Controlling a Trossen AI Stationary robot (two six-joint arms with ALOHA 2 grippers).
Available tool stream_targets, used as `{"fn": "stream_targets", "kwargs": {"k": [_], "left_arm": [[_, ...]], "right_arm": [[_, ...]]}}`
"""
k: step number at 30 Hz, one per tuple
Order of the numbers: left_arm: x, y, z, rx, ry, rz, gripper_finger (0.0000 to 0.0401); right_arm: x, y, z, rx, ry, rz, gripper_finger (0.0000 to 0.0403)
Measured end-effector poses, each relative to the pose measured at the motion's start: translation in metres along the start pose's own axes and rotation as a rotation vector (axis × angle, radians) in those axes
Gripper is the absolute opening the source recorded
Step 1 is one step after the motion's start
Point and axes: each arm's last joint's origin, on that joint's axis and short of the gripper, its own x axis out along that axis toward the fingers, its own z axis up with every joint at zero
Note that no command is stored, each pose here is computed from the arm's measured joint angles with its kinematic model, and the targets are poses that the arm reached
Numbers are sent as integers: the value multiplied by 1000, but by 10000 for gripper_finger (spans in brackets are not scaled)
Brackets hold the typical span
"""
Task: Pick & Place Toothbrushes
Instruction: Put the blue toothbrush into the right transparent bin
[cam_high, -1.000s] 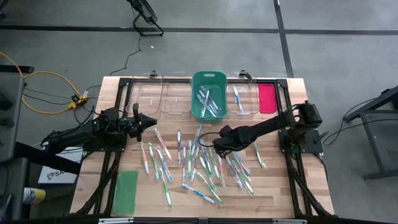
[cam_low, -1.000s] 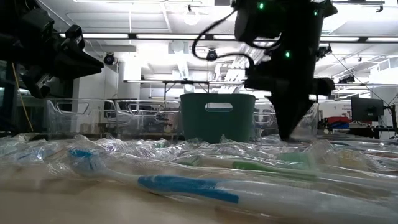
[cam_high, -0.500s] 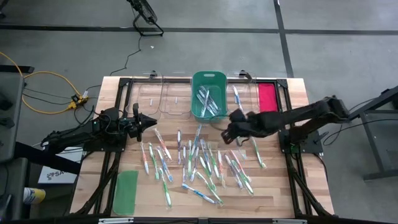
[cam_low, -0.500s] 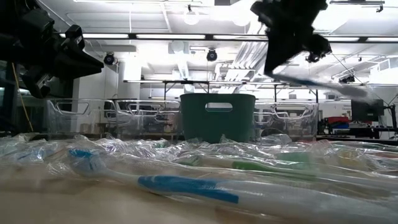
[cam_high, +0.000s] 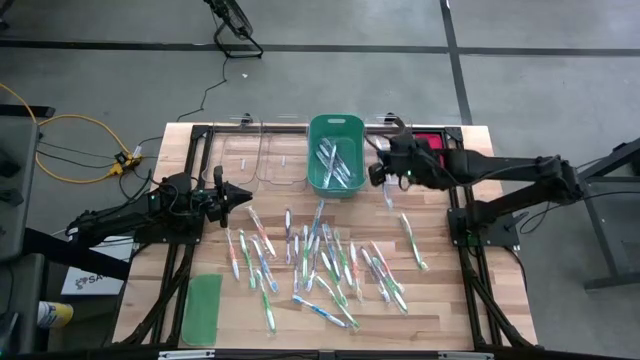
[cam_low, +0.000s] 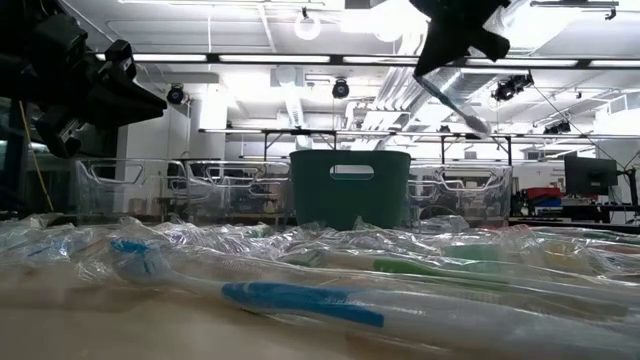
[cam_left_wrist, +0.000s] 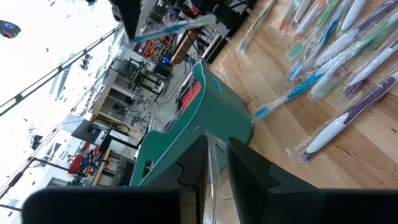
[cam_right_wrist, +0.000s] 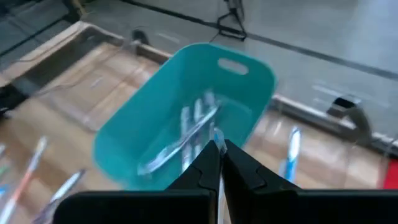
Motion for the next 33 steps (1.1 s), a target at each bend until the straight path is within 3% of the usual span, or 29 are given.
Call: {"fn": "stream_targets", "kwargs": {"k": [7, 12, 17, 33], "left_arm": [[0, 0, 0, 0, 0, 0, 55], [0, 0, 0, 0, 0, 0, 55], [0, 0, 0, 0, 0, 0, 55], [0, 0, 0, 0, 0, 0, 55]], "right_arm": [[22, -25, 23, 32, -23, -53, 3], [34, -50, 36, 46, -43, -152, 3], [54, -71, 42, 81, 16, -185, 3], [141, -100, 18, 103, 300, -275, 3]]}}
